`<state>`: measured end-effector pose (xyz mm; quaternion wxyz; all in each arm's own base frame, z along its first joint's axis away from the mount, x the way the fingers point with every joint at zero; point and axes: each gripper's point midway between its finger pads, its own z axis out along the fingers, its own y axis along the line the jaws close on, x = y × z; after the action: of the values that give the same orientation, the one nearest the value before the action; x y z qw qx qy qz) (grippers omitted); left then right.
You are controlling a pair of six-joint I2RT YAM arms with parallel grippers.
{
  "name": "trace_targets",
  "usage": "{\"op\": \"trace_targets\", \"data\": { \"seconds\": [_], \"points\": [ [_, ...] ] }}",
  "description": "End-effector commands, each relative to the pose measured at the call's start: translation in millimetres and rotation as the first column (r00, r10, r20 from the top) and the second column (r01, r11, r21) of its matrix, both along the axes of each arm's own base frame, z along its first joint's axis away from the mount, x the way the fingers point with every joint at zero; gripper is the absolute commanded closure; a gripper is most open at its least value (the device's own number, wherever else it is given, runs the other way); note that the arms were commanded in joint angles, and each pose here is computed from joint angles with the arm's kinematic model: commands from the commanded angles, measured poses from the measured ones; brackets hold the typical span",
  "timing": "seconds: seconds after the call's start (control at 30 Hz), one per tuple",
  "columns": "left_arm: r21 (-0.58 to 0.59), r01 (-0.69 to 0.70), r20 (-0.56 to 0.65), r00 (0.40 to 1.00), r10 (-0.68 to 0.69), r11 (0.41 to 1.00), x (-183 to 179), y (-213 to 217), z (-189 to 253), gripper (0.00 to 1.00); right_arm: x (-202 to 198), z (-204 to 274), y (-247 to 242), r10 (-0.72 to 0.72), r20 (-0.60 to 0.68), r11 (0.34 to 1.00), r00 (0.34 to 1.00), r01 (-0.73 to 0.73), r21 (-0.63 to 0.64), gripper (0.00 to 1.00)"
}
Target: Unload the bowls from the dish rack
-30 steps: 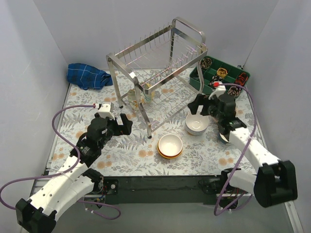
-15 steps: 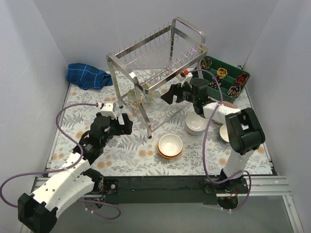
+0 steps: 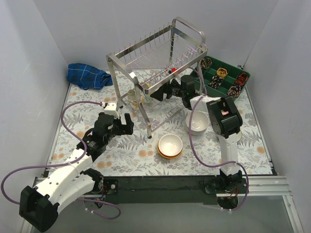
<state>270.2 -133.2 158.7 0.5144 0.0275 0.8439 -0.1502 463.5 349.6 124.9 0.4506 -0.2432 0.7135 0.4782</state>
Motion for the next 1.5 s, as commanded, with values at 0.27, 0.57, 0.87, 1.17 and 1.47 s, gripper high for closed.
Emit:
{"op": "trace_targets", "data": {
  "seconds": [0.27,0.57,0.87,1.17,1.47],
  "points": [
    [0.012,0.008,-0.003,1.0,-0.008,1.0,2.7,-0.5,-4.5,0.02,11.4,15.8,33.1,0.104,0.079,0.991,0.991,-0.109,0.072,0.03],
    [0.011,0.015,-0.001,1.0,-0.015,1.0,2.2,-1.3,-3.7,0.02,2.6,15.1,41.5,0.144,0.073,0.986,0.987,-0.15,0.076,0.26],
    [-0.002,0.021,0.01,1.0,-0.021,1.0,1.0,-2.3,0.2,0.02,-3.3,32.9,39.3,0.12,0.133,0.99,0.984,-0.128,0.059,0.84],
    [-0.01,0.022,0.024,0.999,-0.022,1.0,-0.3,-1.9,4.4,0.02,-2.7,50.6,31.5,0.038,0.263,0.999,0.964,-0.028,-0.041,0.99],
    [-0.021,0.028,0.034,0.999,-0.028,0.999,-1.8,-2.8,8.0,0.02,1.2,76.6,11.5,-0.081,0.34,0.992,0.937,0.108,-0.059,0.99]
  ]
}}
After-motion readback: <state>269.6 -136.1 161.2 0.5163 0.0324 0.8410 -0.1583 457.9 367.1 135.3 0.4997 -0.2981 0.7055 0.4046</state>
